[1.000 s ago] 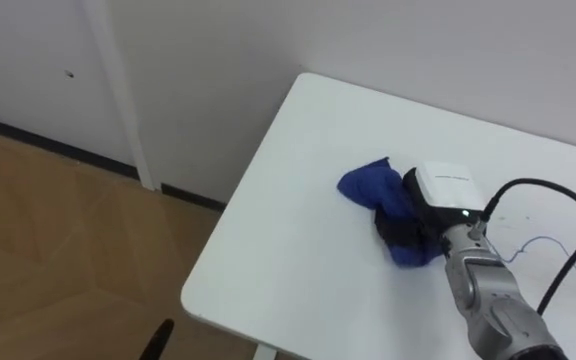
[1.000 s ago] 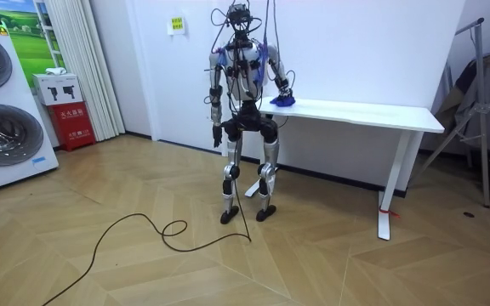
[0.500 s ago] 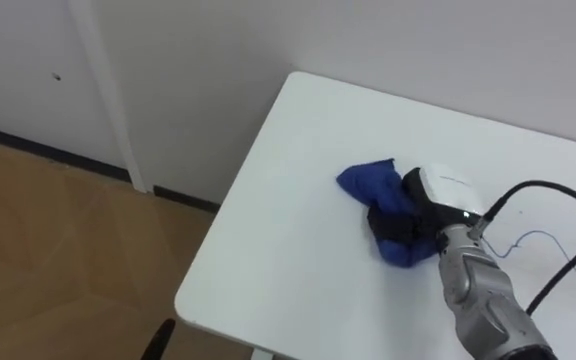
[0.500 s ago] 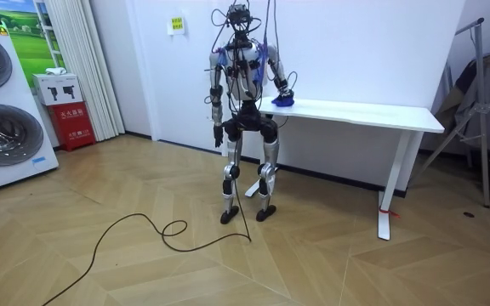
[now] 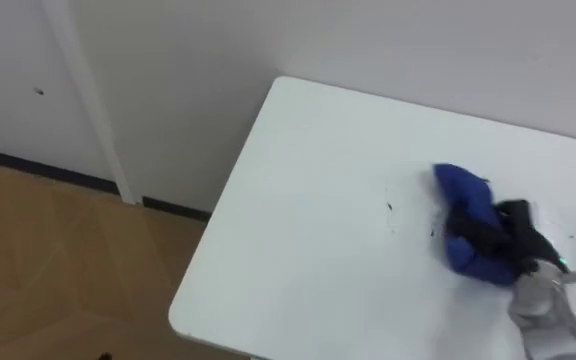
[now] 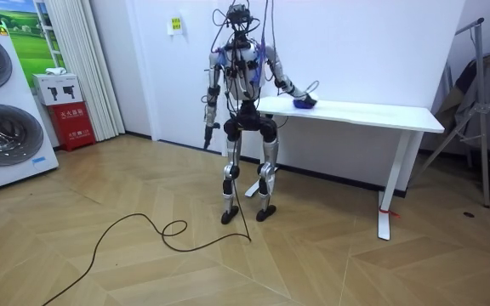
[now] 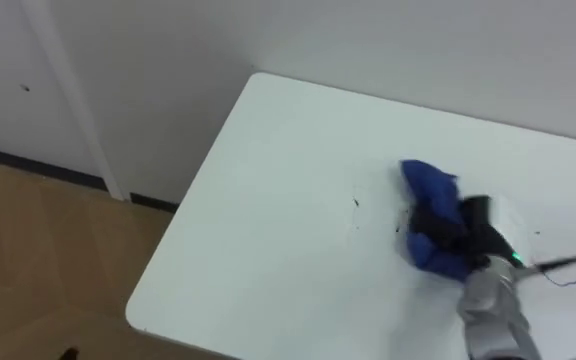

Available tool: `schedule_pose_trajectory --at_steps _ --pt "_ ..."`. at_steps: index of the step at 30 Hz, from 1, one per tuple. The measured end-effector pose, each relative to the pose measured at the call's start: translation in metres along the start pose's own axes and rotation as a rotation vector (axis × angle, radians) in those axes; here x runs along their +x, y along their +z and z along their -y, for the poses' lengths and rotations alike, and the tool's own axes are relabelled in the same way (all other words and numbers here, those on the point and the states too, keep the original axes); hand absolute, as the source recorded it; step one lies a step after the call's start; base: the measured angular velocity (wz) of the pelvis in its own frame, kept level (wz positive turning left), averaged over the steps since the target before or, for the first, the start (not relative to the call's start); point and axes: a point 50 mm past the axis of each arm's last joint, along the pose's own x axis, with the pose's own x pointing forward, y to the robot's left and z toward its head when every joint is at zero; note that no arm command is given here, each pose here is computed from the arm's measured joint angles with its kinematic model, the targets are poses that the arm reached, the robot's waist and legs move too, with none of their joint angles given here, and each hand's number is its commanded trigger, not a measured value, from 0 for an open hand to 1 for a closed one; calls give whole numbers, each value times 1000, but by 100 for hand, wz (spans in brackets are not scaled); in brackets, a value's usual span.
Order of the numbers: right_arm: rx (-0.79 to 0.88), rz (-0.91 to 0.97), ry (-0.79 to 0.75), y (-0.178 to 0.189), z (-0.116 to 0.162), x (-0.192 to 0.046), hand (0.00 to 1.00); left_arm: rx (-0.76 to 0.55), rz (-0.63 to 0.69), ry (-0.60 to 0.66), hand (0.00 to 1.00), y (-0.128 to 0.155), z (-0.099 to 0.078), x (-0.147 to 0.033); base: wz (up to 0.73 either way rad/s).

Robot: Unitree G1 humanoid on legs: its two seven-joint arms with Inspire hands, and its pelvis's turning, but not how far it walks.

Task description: Wipe table

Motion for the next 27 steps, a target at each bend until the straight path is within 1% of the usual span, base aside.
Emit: schedule_pose_trajectory --at_steps 2,4,6,7,9,11,13,14,15,16,17,18,20,21,22,23,24,25,26,27 --pt "35 -155 -35 -41 16 -2 100 -18 -52 24 0 -14 -9 0 0" --pt "63 -211 -56 -58 24 -5 100 -19 -52 22 0 -14 -9 0 -9" --pt "69 -234 -66 -64 28 -6 100 -13 -45 17 0 -12 -8 0 -16" --pt "73 -234 -70 -65 28 -6 100 -15 -30 11 0 -6 -7 0 -15" --pt "62 -222 -67 -63 28 -6 100 -5 4 1 0 6 -4 1 -11" --pt "25 -187 -52 -52 24 -4 100 31 64 -13 0 27 1 2 -19" --pt "-18 -166 -32 -37 16 -2 100 51 104 -28 0 42 8 1 -47" --pt "-83 -125 -17 -24 11 -1 100 64 134 -39 0 54 12 0 -54" --pt "-125 -89 -4 -14 7 -1 100 71 146 -46 0 60 15 0 -66" --pt "-210 11 25 13 -5 -4 100 79 161 -64 0 67 23 -1 -57" --pt "-274 141 73 50 -23 -11 100 101 172 -87 0 75 32 -2 -52" --pt "-299 214 103 71 -34 -17 100 110 175 -101 0 77 36 -3 -42" --pt "-401 488 217 150 -69 -44 100 99 171 -151 0 82 54 -5 -13" --pt "-408 540 246 165 -74 -51 100 96 172 -162 0 83 57 -6 25" --pt "-415 618 282 188 -80 -60 100 86 179 -184 0 85 63 -8 44" --pt "-409 649 303 198 -82 -62 100 85 164 -187 0 81 63 -7 50" --pt "-407 651 309 199 -81 -62 100 86 152 -181 0 76 61 -6 56" --pt "-401 635 323 195 -83 -60 100 73 116 -165 0 63 54 -4 64" --pt "-356 599 336 180 -83 -55 100 59 76 -144 0 50 48 -2 65" --pt "-330 586 339 174 -82 -53 100 51 53 -136 0 42 44 -1 68"
